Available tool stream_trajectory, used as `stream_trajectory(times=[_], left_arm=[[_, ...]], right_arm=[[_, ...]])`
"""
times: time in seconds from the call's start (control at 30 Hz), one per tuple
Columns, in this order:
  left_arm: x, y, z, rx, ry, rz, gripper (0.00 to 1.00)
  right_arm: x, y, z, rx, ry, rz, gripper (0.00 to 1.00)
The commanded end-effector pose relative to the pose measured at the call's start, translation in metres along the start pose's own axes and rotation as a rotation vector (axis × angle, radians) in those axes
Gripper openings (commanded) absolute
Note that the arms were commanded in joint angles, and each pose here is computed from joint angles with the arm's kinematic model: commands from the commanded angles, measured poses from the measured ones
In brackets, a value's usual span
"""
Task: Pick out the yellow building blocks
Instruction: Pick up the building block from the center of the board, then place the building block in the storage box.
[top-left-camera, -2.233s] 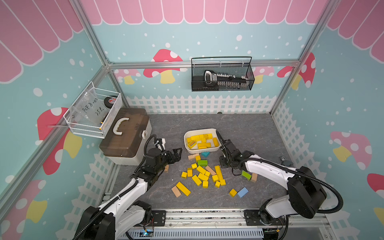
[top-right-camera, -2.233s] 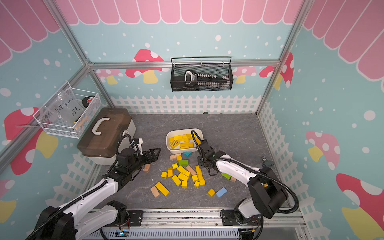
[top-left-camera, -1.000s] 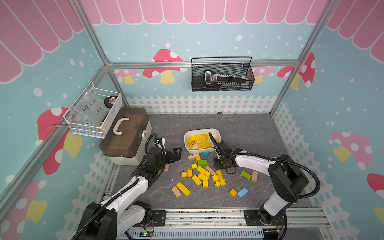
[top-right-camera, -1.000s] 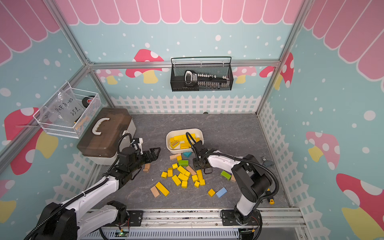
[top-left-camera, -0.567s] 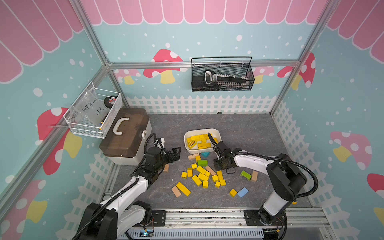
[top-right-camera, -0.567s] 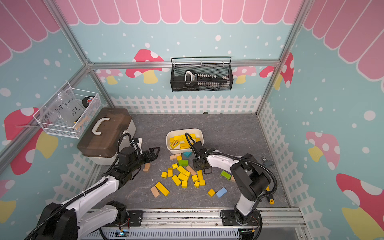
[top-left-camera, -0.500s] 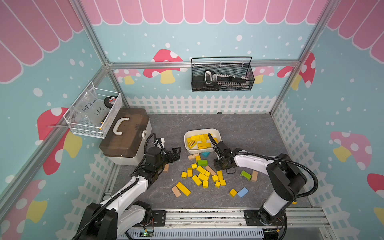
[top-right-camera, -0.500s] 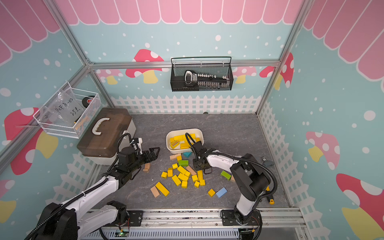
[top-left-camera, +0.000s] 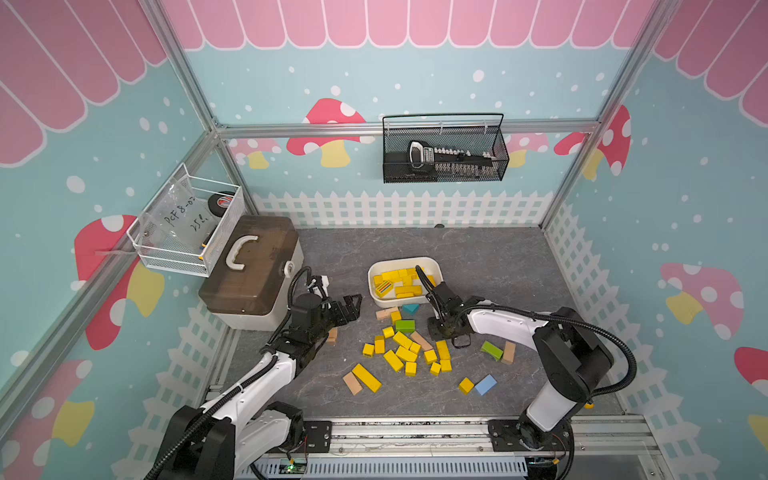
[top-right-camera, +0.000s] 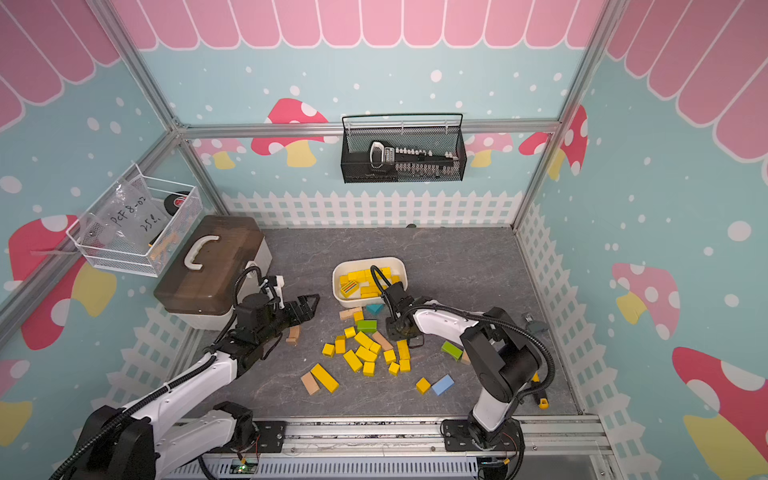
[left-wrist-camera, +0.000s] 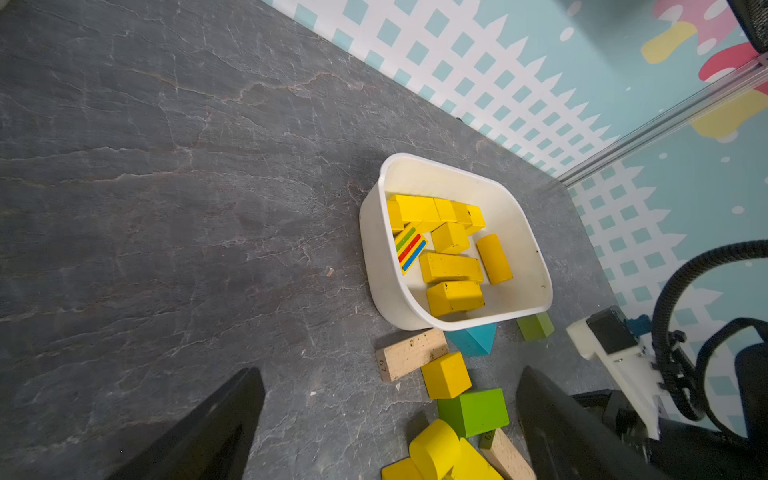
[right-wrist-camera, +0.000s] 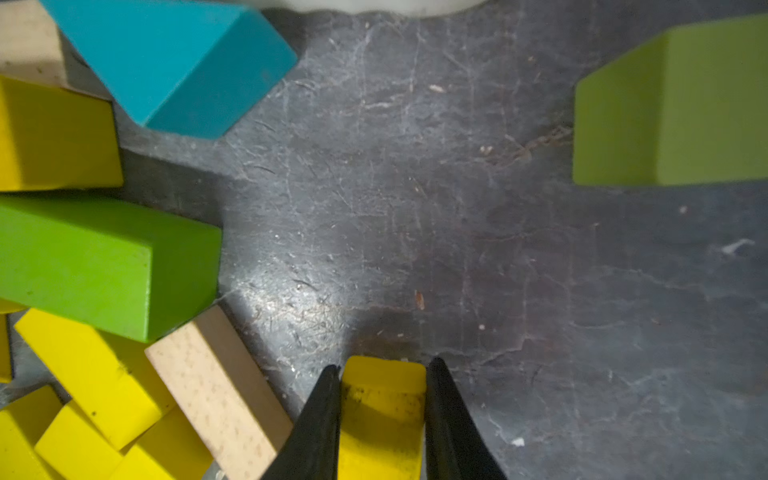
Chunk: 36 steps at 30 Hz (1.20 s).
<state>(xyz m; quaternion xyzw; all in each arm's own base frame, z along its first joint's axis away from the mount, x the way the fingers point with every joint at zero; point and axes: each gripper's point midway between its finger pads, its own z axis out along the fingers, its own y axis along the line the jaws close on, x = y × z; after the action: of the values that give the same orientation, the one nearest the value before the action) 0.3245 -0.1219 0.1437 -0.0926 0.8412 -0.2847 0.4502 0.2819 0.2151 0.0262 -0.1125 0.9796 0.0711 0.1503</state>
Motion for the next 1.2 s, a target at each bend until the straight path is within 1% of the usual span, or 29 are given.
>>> stream_trajectory(times=[0.0, 0.17, 0.33, 0.6, 0.77, 0.8, 0.93, 1.17], left_arm=[[-0.008, -0.004, 0.000, 0.014, -0.014, -0.009, 0.99], [-0.008, -0.004, 0.000, 0.012, -0.016, -0.011, 0.99], [-0.008, -0.003, 0.000, 0.016, -0.017, -0.017, 1.00], [-0.010, -0.002, 0.000, 0.023, -0.019, -0.026, 0.99], [-0.010, -0.001, -0.001, 0.026, -0.021, -0.030, 1.00], [-0.010, -0.001, -0.001, 0.027, -0.022, -0.031, 1.00], [-0.010, -0.001, -0.001, 0.029, -0.025, -0.034, 1.00], [-0.011, 0.000, -0.001, 0.030, -0.027, -0.037, 1.00]], right_arm=[[-0.002, 0.001, 0.000, 0.016, 0.003, -0.002, 0.26], [-0.013, 0.005, -0.006, 0.016, -0.004, -0.023, 0.26], [-0.033, 0.013, -0.017, 0.002, -0.054, -0.040, 0.25], [-0.100, 0.027, -0.052, 0.025, -0.143, -0.099, 0.25], [-0.145, 0.030, -0.064, 0.054, -0.188, -0.116, 0.25], [-0.149, 0.029, -0.053, 0.065, -0.169, -0.117, 0.25], [-0.171, 0.024, -0.039, 0.067, -0.159, -0.096, 0.25], [-0.194, 0.021, -0.022, 0.067, -0.152, -0.079, 0.25]])
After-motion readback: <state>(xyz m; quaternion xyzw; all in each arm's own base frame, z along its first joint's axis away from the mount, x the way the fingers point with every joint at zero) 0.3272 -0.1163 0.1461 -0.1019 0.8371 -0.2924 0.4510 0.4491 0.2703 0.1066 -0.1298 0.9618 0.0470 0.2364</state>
